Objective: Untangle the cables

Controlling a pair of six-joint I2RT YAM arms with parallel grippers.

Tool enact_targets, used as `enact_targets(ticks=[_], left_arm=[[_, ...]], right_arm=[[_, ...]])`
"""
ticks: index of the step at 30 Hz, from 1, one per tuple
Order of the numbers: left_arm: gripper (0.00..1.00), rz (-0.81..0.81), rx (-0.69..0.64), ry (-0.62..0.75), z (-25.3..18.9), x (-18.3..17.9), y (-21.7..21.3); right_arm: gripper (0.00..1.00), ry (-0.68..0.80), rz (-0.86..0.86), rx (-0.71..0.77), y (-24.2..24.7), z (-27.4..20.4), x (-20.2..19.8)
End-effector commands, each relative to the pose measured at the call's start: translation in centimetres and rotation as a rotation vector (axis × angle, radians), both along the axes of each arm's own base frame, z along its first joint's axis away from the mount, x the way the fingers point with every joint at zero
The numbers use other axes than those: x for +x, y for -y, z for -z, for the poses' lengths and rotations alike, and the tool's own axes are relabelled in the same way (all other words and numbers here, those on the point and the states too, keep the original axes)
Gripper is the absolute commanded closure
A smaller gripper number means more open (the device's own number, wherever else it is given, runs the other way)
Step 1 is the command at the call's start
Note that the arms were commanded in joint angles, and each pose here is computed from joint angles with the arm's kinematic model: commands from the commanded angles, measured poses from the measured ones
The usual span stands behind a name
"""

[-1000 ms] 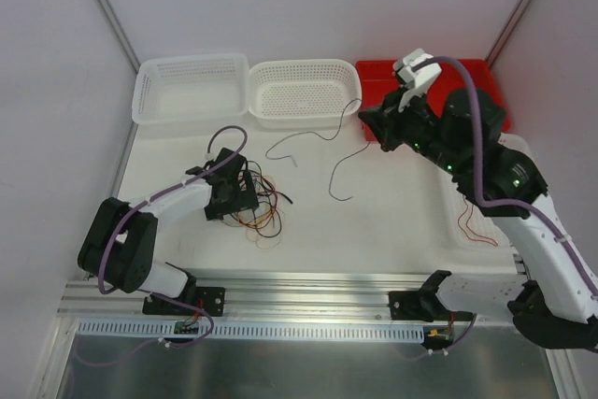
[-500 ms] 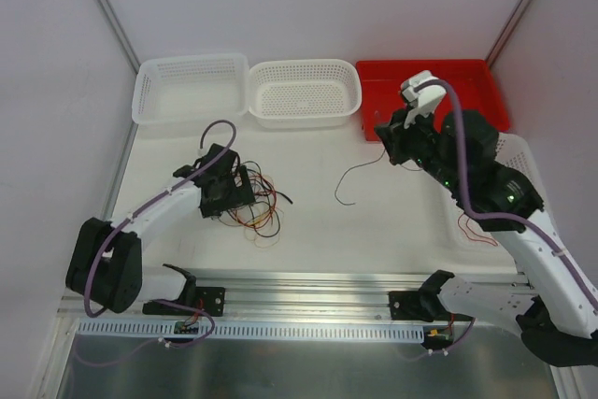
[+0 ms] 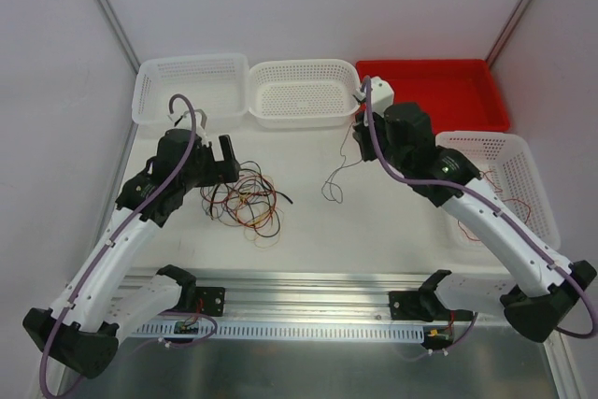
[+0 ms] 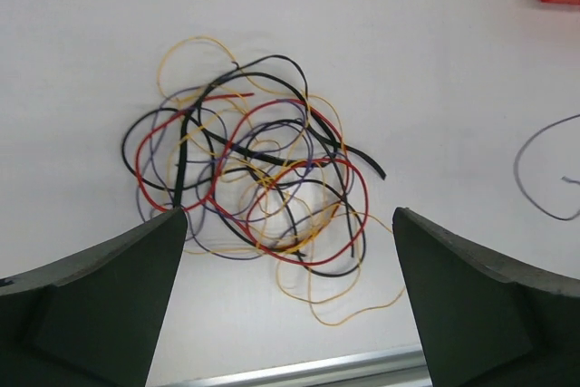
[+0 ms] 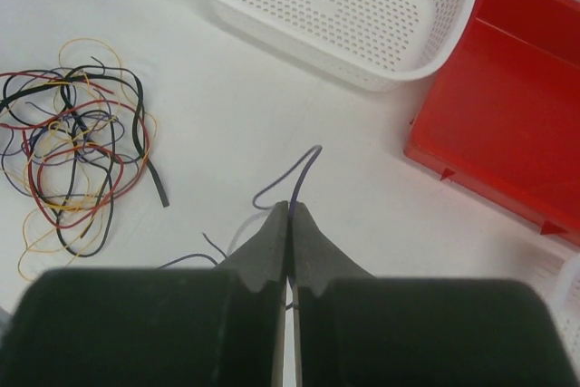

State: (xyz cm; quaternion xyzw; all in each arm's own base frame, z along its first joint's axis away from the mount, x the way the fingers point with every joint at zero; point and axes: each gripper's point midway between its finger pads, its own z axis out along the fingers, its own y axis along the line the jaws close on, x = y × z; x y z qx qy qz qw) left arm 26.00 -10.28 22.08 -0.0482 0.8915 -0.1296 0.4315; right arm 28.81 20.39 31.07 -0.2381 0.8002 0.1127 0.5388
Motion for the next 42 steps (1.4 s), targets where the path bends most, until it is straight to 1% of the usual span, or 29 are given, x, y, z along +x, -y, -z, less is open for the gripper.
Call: enact_targets(ticks=[1,2,3,6,9,11,12,14,17,23,26,30,31,32,35,36,42], left_arm=[[0.01,0.028,0.158,0.052,-0.8,-0.2,-2.3],[0.01,0.054,0.143,0.057,-0.9,-0.3,-1.8],[0.01,0.082,0.123,0.069,-1.0,-0.2,-1.2],[0.01,0.207,0.040,0.089,-1.0,-0.5,1.4],[0.01,0.324,-0.042,0.092,-1.4,-1.0,3.8],[0.01,0.366,-0.099,0.115,-2.5,-0.9,5.2],[0.01,0.404,-0.130,0.127,-3.0,-1.1,6.1],[0.01,0.447,-0.168,0.177,-4.4,-1.1,7.6],[0.01,0.533,-0.187,0.228,-5.7,-1.5,10.0],[0.01,0.708,-0.240,0.264,-7.0,-3.0,14.6],[0.01,0.773,-0.251,0.285,-6.9,-3.8,16.1],[0.01,0.828,-0.295,0.365,-7.4,-4.0,17.4],[0.01,0.845,-0.298,0.366,-7.3,-4.3,17.6],[0.01,0.876,-0.315,0.399,-7.9,-4.6,18.1],[0.01,0.942,-0.309,0.469,-8.5,-5.1,19.3],[0.01,0.953,-0.287,0.493,-8.7,-4.9,19.5],[0.01,1.010,-0.245,0.518,-8.1,-4.7,21.0]], right_arm=[[0.99,0.105,-0.044,0.047,-2.1,-3.7,2.1],[0.99,0.117,-0.056,0.061,-2.5,-4.7,2.3],[0.99,0.099,-0.070,0.055,-3.1,-4.2,2.6],[0.99,0.088,-0.150,0.096,-4.8,-4.9,2.0],[0.99,0.066,-0.175,0.122,-5.4,-4.9,1.6],[0.99,0.056,-0.174,0.149,-5.4,-5.3,1.2],[0.99,0.040,-0.200,0.164,-5.7,-5.1,0.7],[0.99,0.028,-0.210,0.202,-5.8,-5.5,-0.1],[0.99,-0.002,-0.264,0.245,-6.4,-5.6,-1.4],[0.99,-0.046,-0.362,0.330,-7.3,-5.9,-4.0],[0.99,-0.073,-0.393,0.368,-7.7,-5.7,-4.9],[0.99,-0.087,-0.466,0.406,-8.1,-5.9,-6.8],[0.99,-0.090,-0.473,0.415,-8.1,-6.0,-7.1],[0.99,-0.099,-0.479,0.413,-8.2,-5.5,-7.2],[0.99,-0.101,-0.502,0.434,-8.2,-5.7,-8.1],[0.99,-0.096,-0.516,0.443,-8.4,-6.0,-8.4],[0.99,-0.101,-0.557,0.464,-8.7,-6.4,-9.6]])
